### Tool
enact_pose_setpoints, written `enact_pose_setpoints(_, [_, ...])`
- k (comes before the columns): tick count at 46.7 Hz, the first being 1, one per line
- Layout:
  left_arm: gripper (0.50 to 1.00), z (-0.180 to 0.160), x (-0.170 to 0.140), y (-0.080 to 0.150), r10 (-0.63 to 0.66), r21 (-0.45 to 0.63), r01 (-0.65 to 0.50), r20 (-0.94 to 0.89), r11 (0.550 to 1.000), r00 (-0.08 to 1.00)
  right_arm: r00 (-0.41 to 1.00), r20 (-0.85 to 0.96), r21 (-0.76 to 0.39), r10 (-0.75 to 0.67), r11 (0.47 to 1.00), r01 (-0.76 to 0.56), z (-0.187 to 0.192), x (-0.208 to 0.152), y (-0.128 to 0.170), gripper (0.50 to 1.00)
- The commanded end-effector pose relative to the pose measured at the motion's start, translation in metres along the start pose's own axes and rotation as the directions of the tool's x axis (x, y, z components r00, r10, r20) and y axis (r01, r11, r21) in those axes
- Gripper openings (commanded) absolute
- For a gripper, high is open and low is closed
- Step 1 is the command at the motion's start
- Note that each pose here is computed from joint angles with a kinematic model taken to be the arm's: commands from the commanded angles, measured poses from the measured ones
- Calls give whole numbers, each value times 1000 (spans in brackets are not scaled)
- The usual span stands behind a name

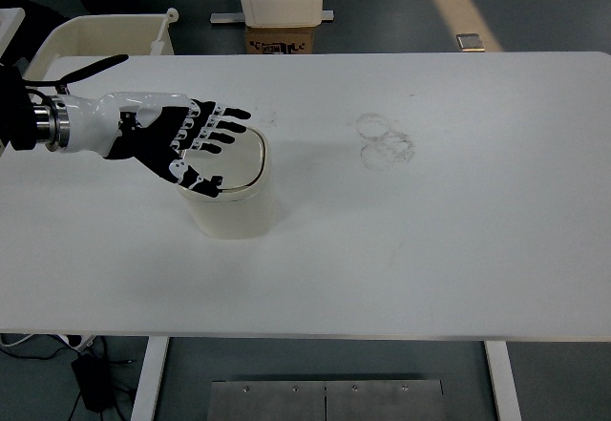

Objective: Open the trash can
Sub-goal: 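Lift the left hand upward, flipping the lid open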

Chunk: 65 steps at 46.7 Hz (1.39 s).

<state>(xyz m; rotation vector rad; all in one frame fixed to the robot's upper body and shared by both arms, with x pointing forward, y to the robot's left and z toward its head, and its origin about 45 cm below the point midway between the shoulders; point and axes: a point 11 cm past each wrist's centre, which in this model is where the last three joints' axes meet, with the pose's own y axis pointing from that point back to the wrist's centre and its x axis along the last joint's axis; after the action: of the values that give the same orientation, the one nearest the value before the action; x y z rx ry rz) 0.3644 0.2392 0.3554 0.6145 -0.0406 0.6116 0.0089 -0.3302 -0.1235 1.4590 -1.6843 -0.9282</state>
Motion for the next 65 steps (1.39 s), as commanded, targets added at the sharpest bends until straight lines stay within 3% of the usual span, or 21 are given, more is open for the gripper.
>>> enact_pose_setpoints(1, [1000, 14, 12, 3, 35, -37, -34, 11, 999, 999, 1000, 0, 1, 0, 1000, 0, 0, 0, 0, 991])
enact_pose_setpoints(11, [1000, 39, 34, 11, 103, -108, -100, 21, 989, 994, 1000, 0, 1, 0, 1000, 0, 0, 0, 0, 991])
enact_pose_setpoints(48, [1000, 27, 30, 5, 93, -87, -93, 0, 992, 996, 1000, 0, 1, 0, 1000, 0, 0, 0, 0, 991])
enact_pose_setpoints(65, [1000, 28, 37, 12, 118, -100, -119, -12, 988, 993, 1000, 0, -1, 0, 1000, 0, 1, 0, 0, 991])
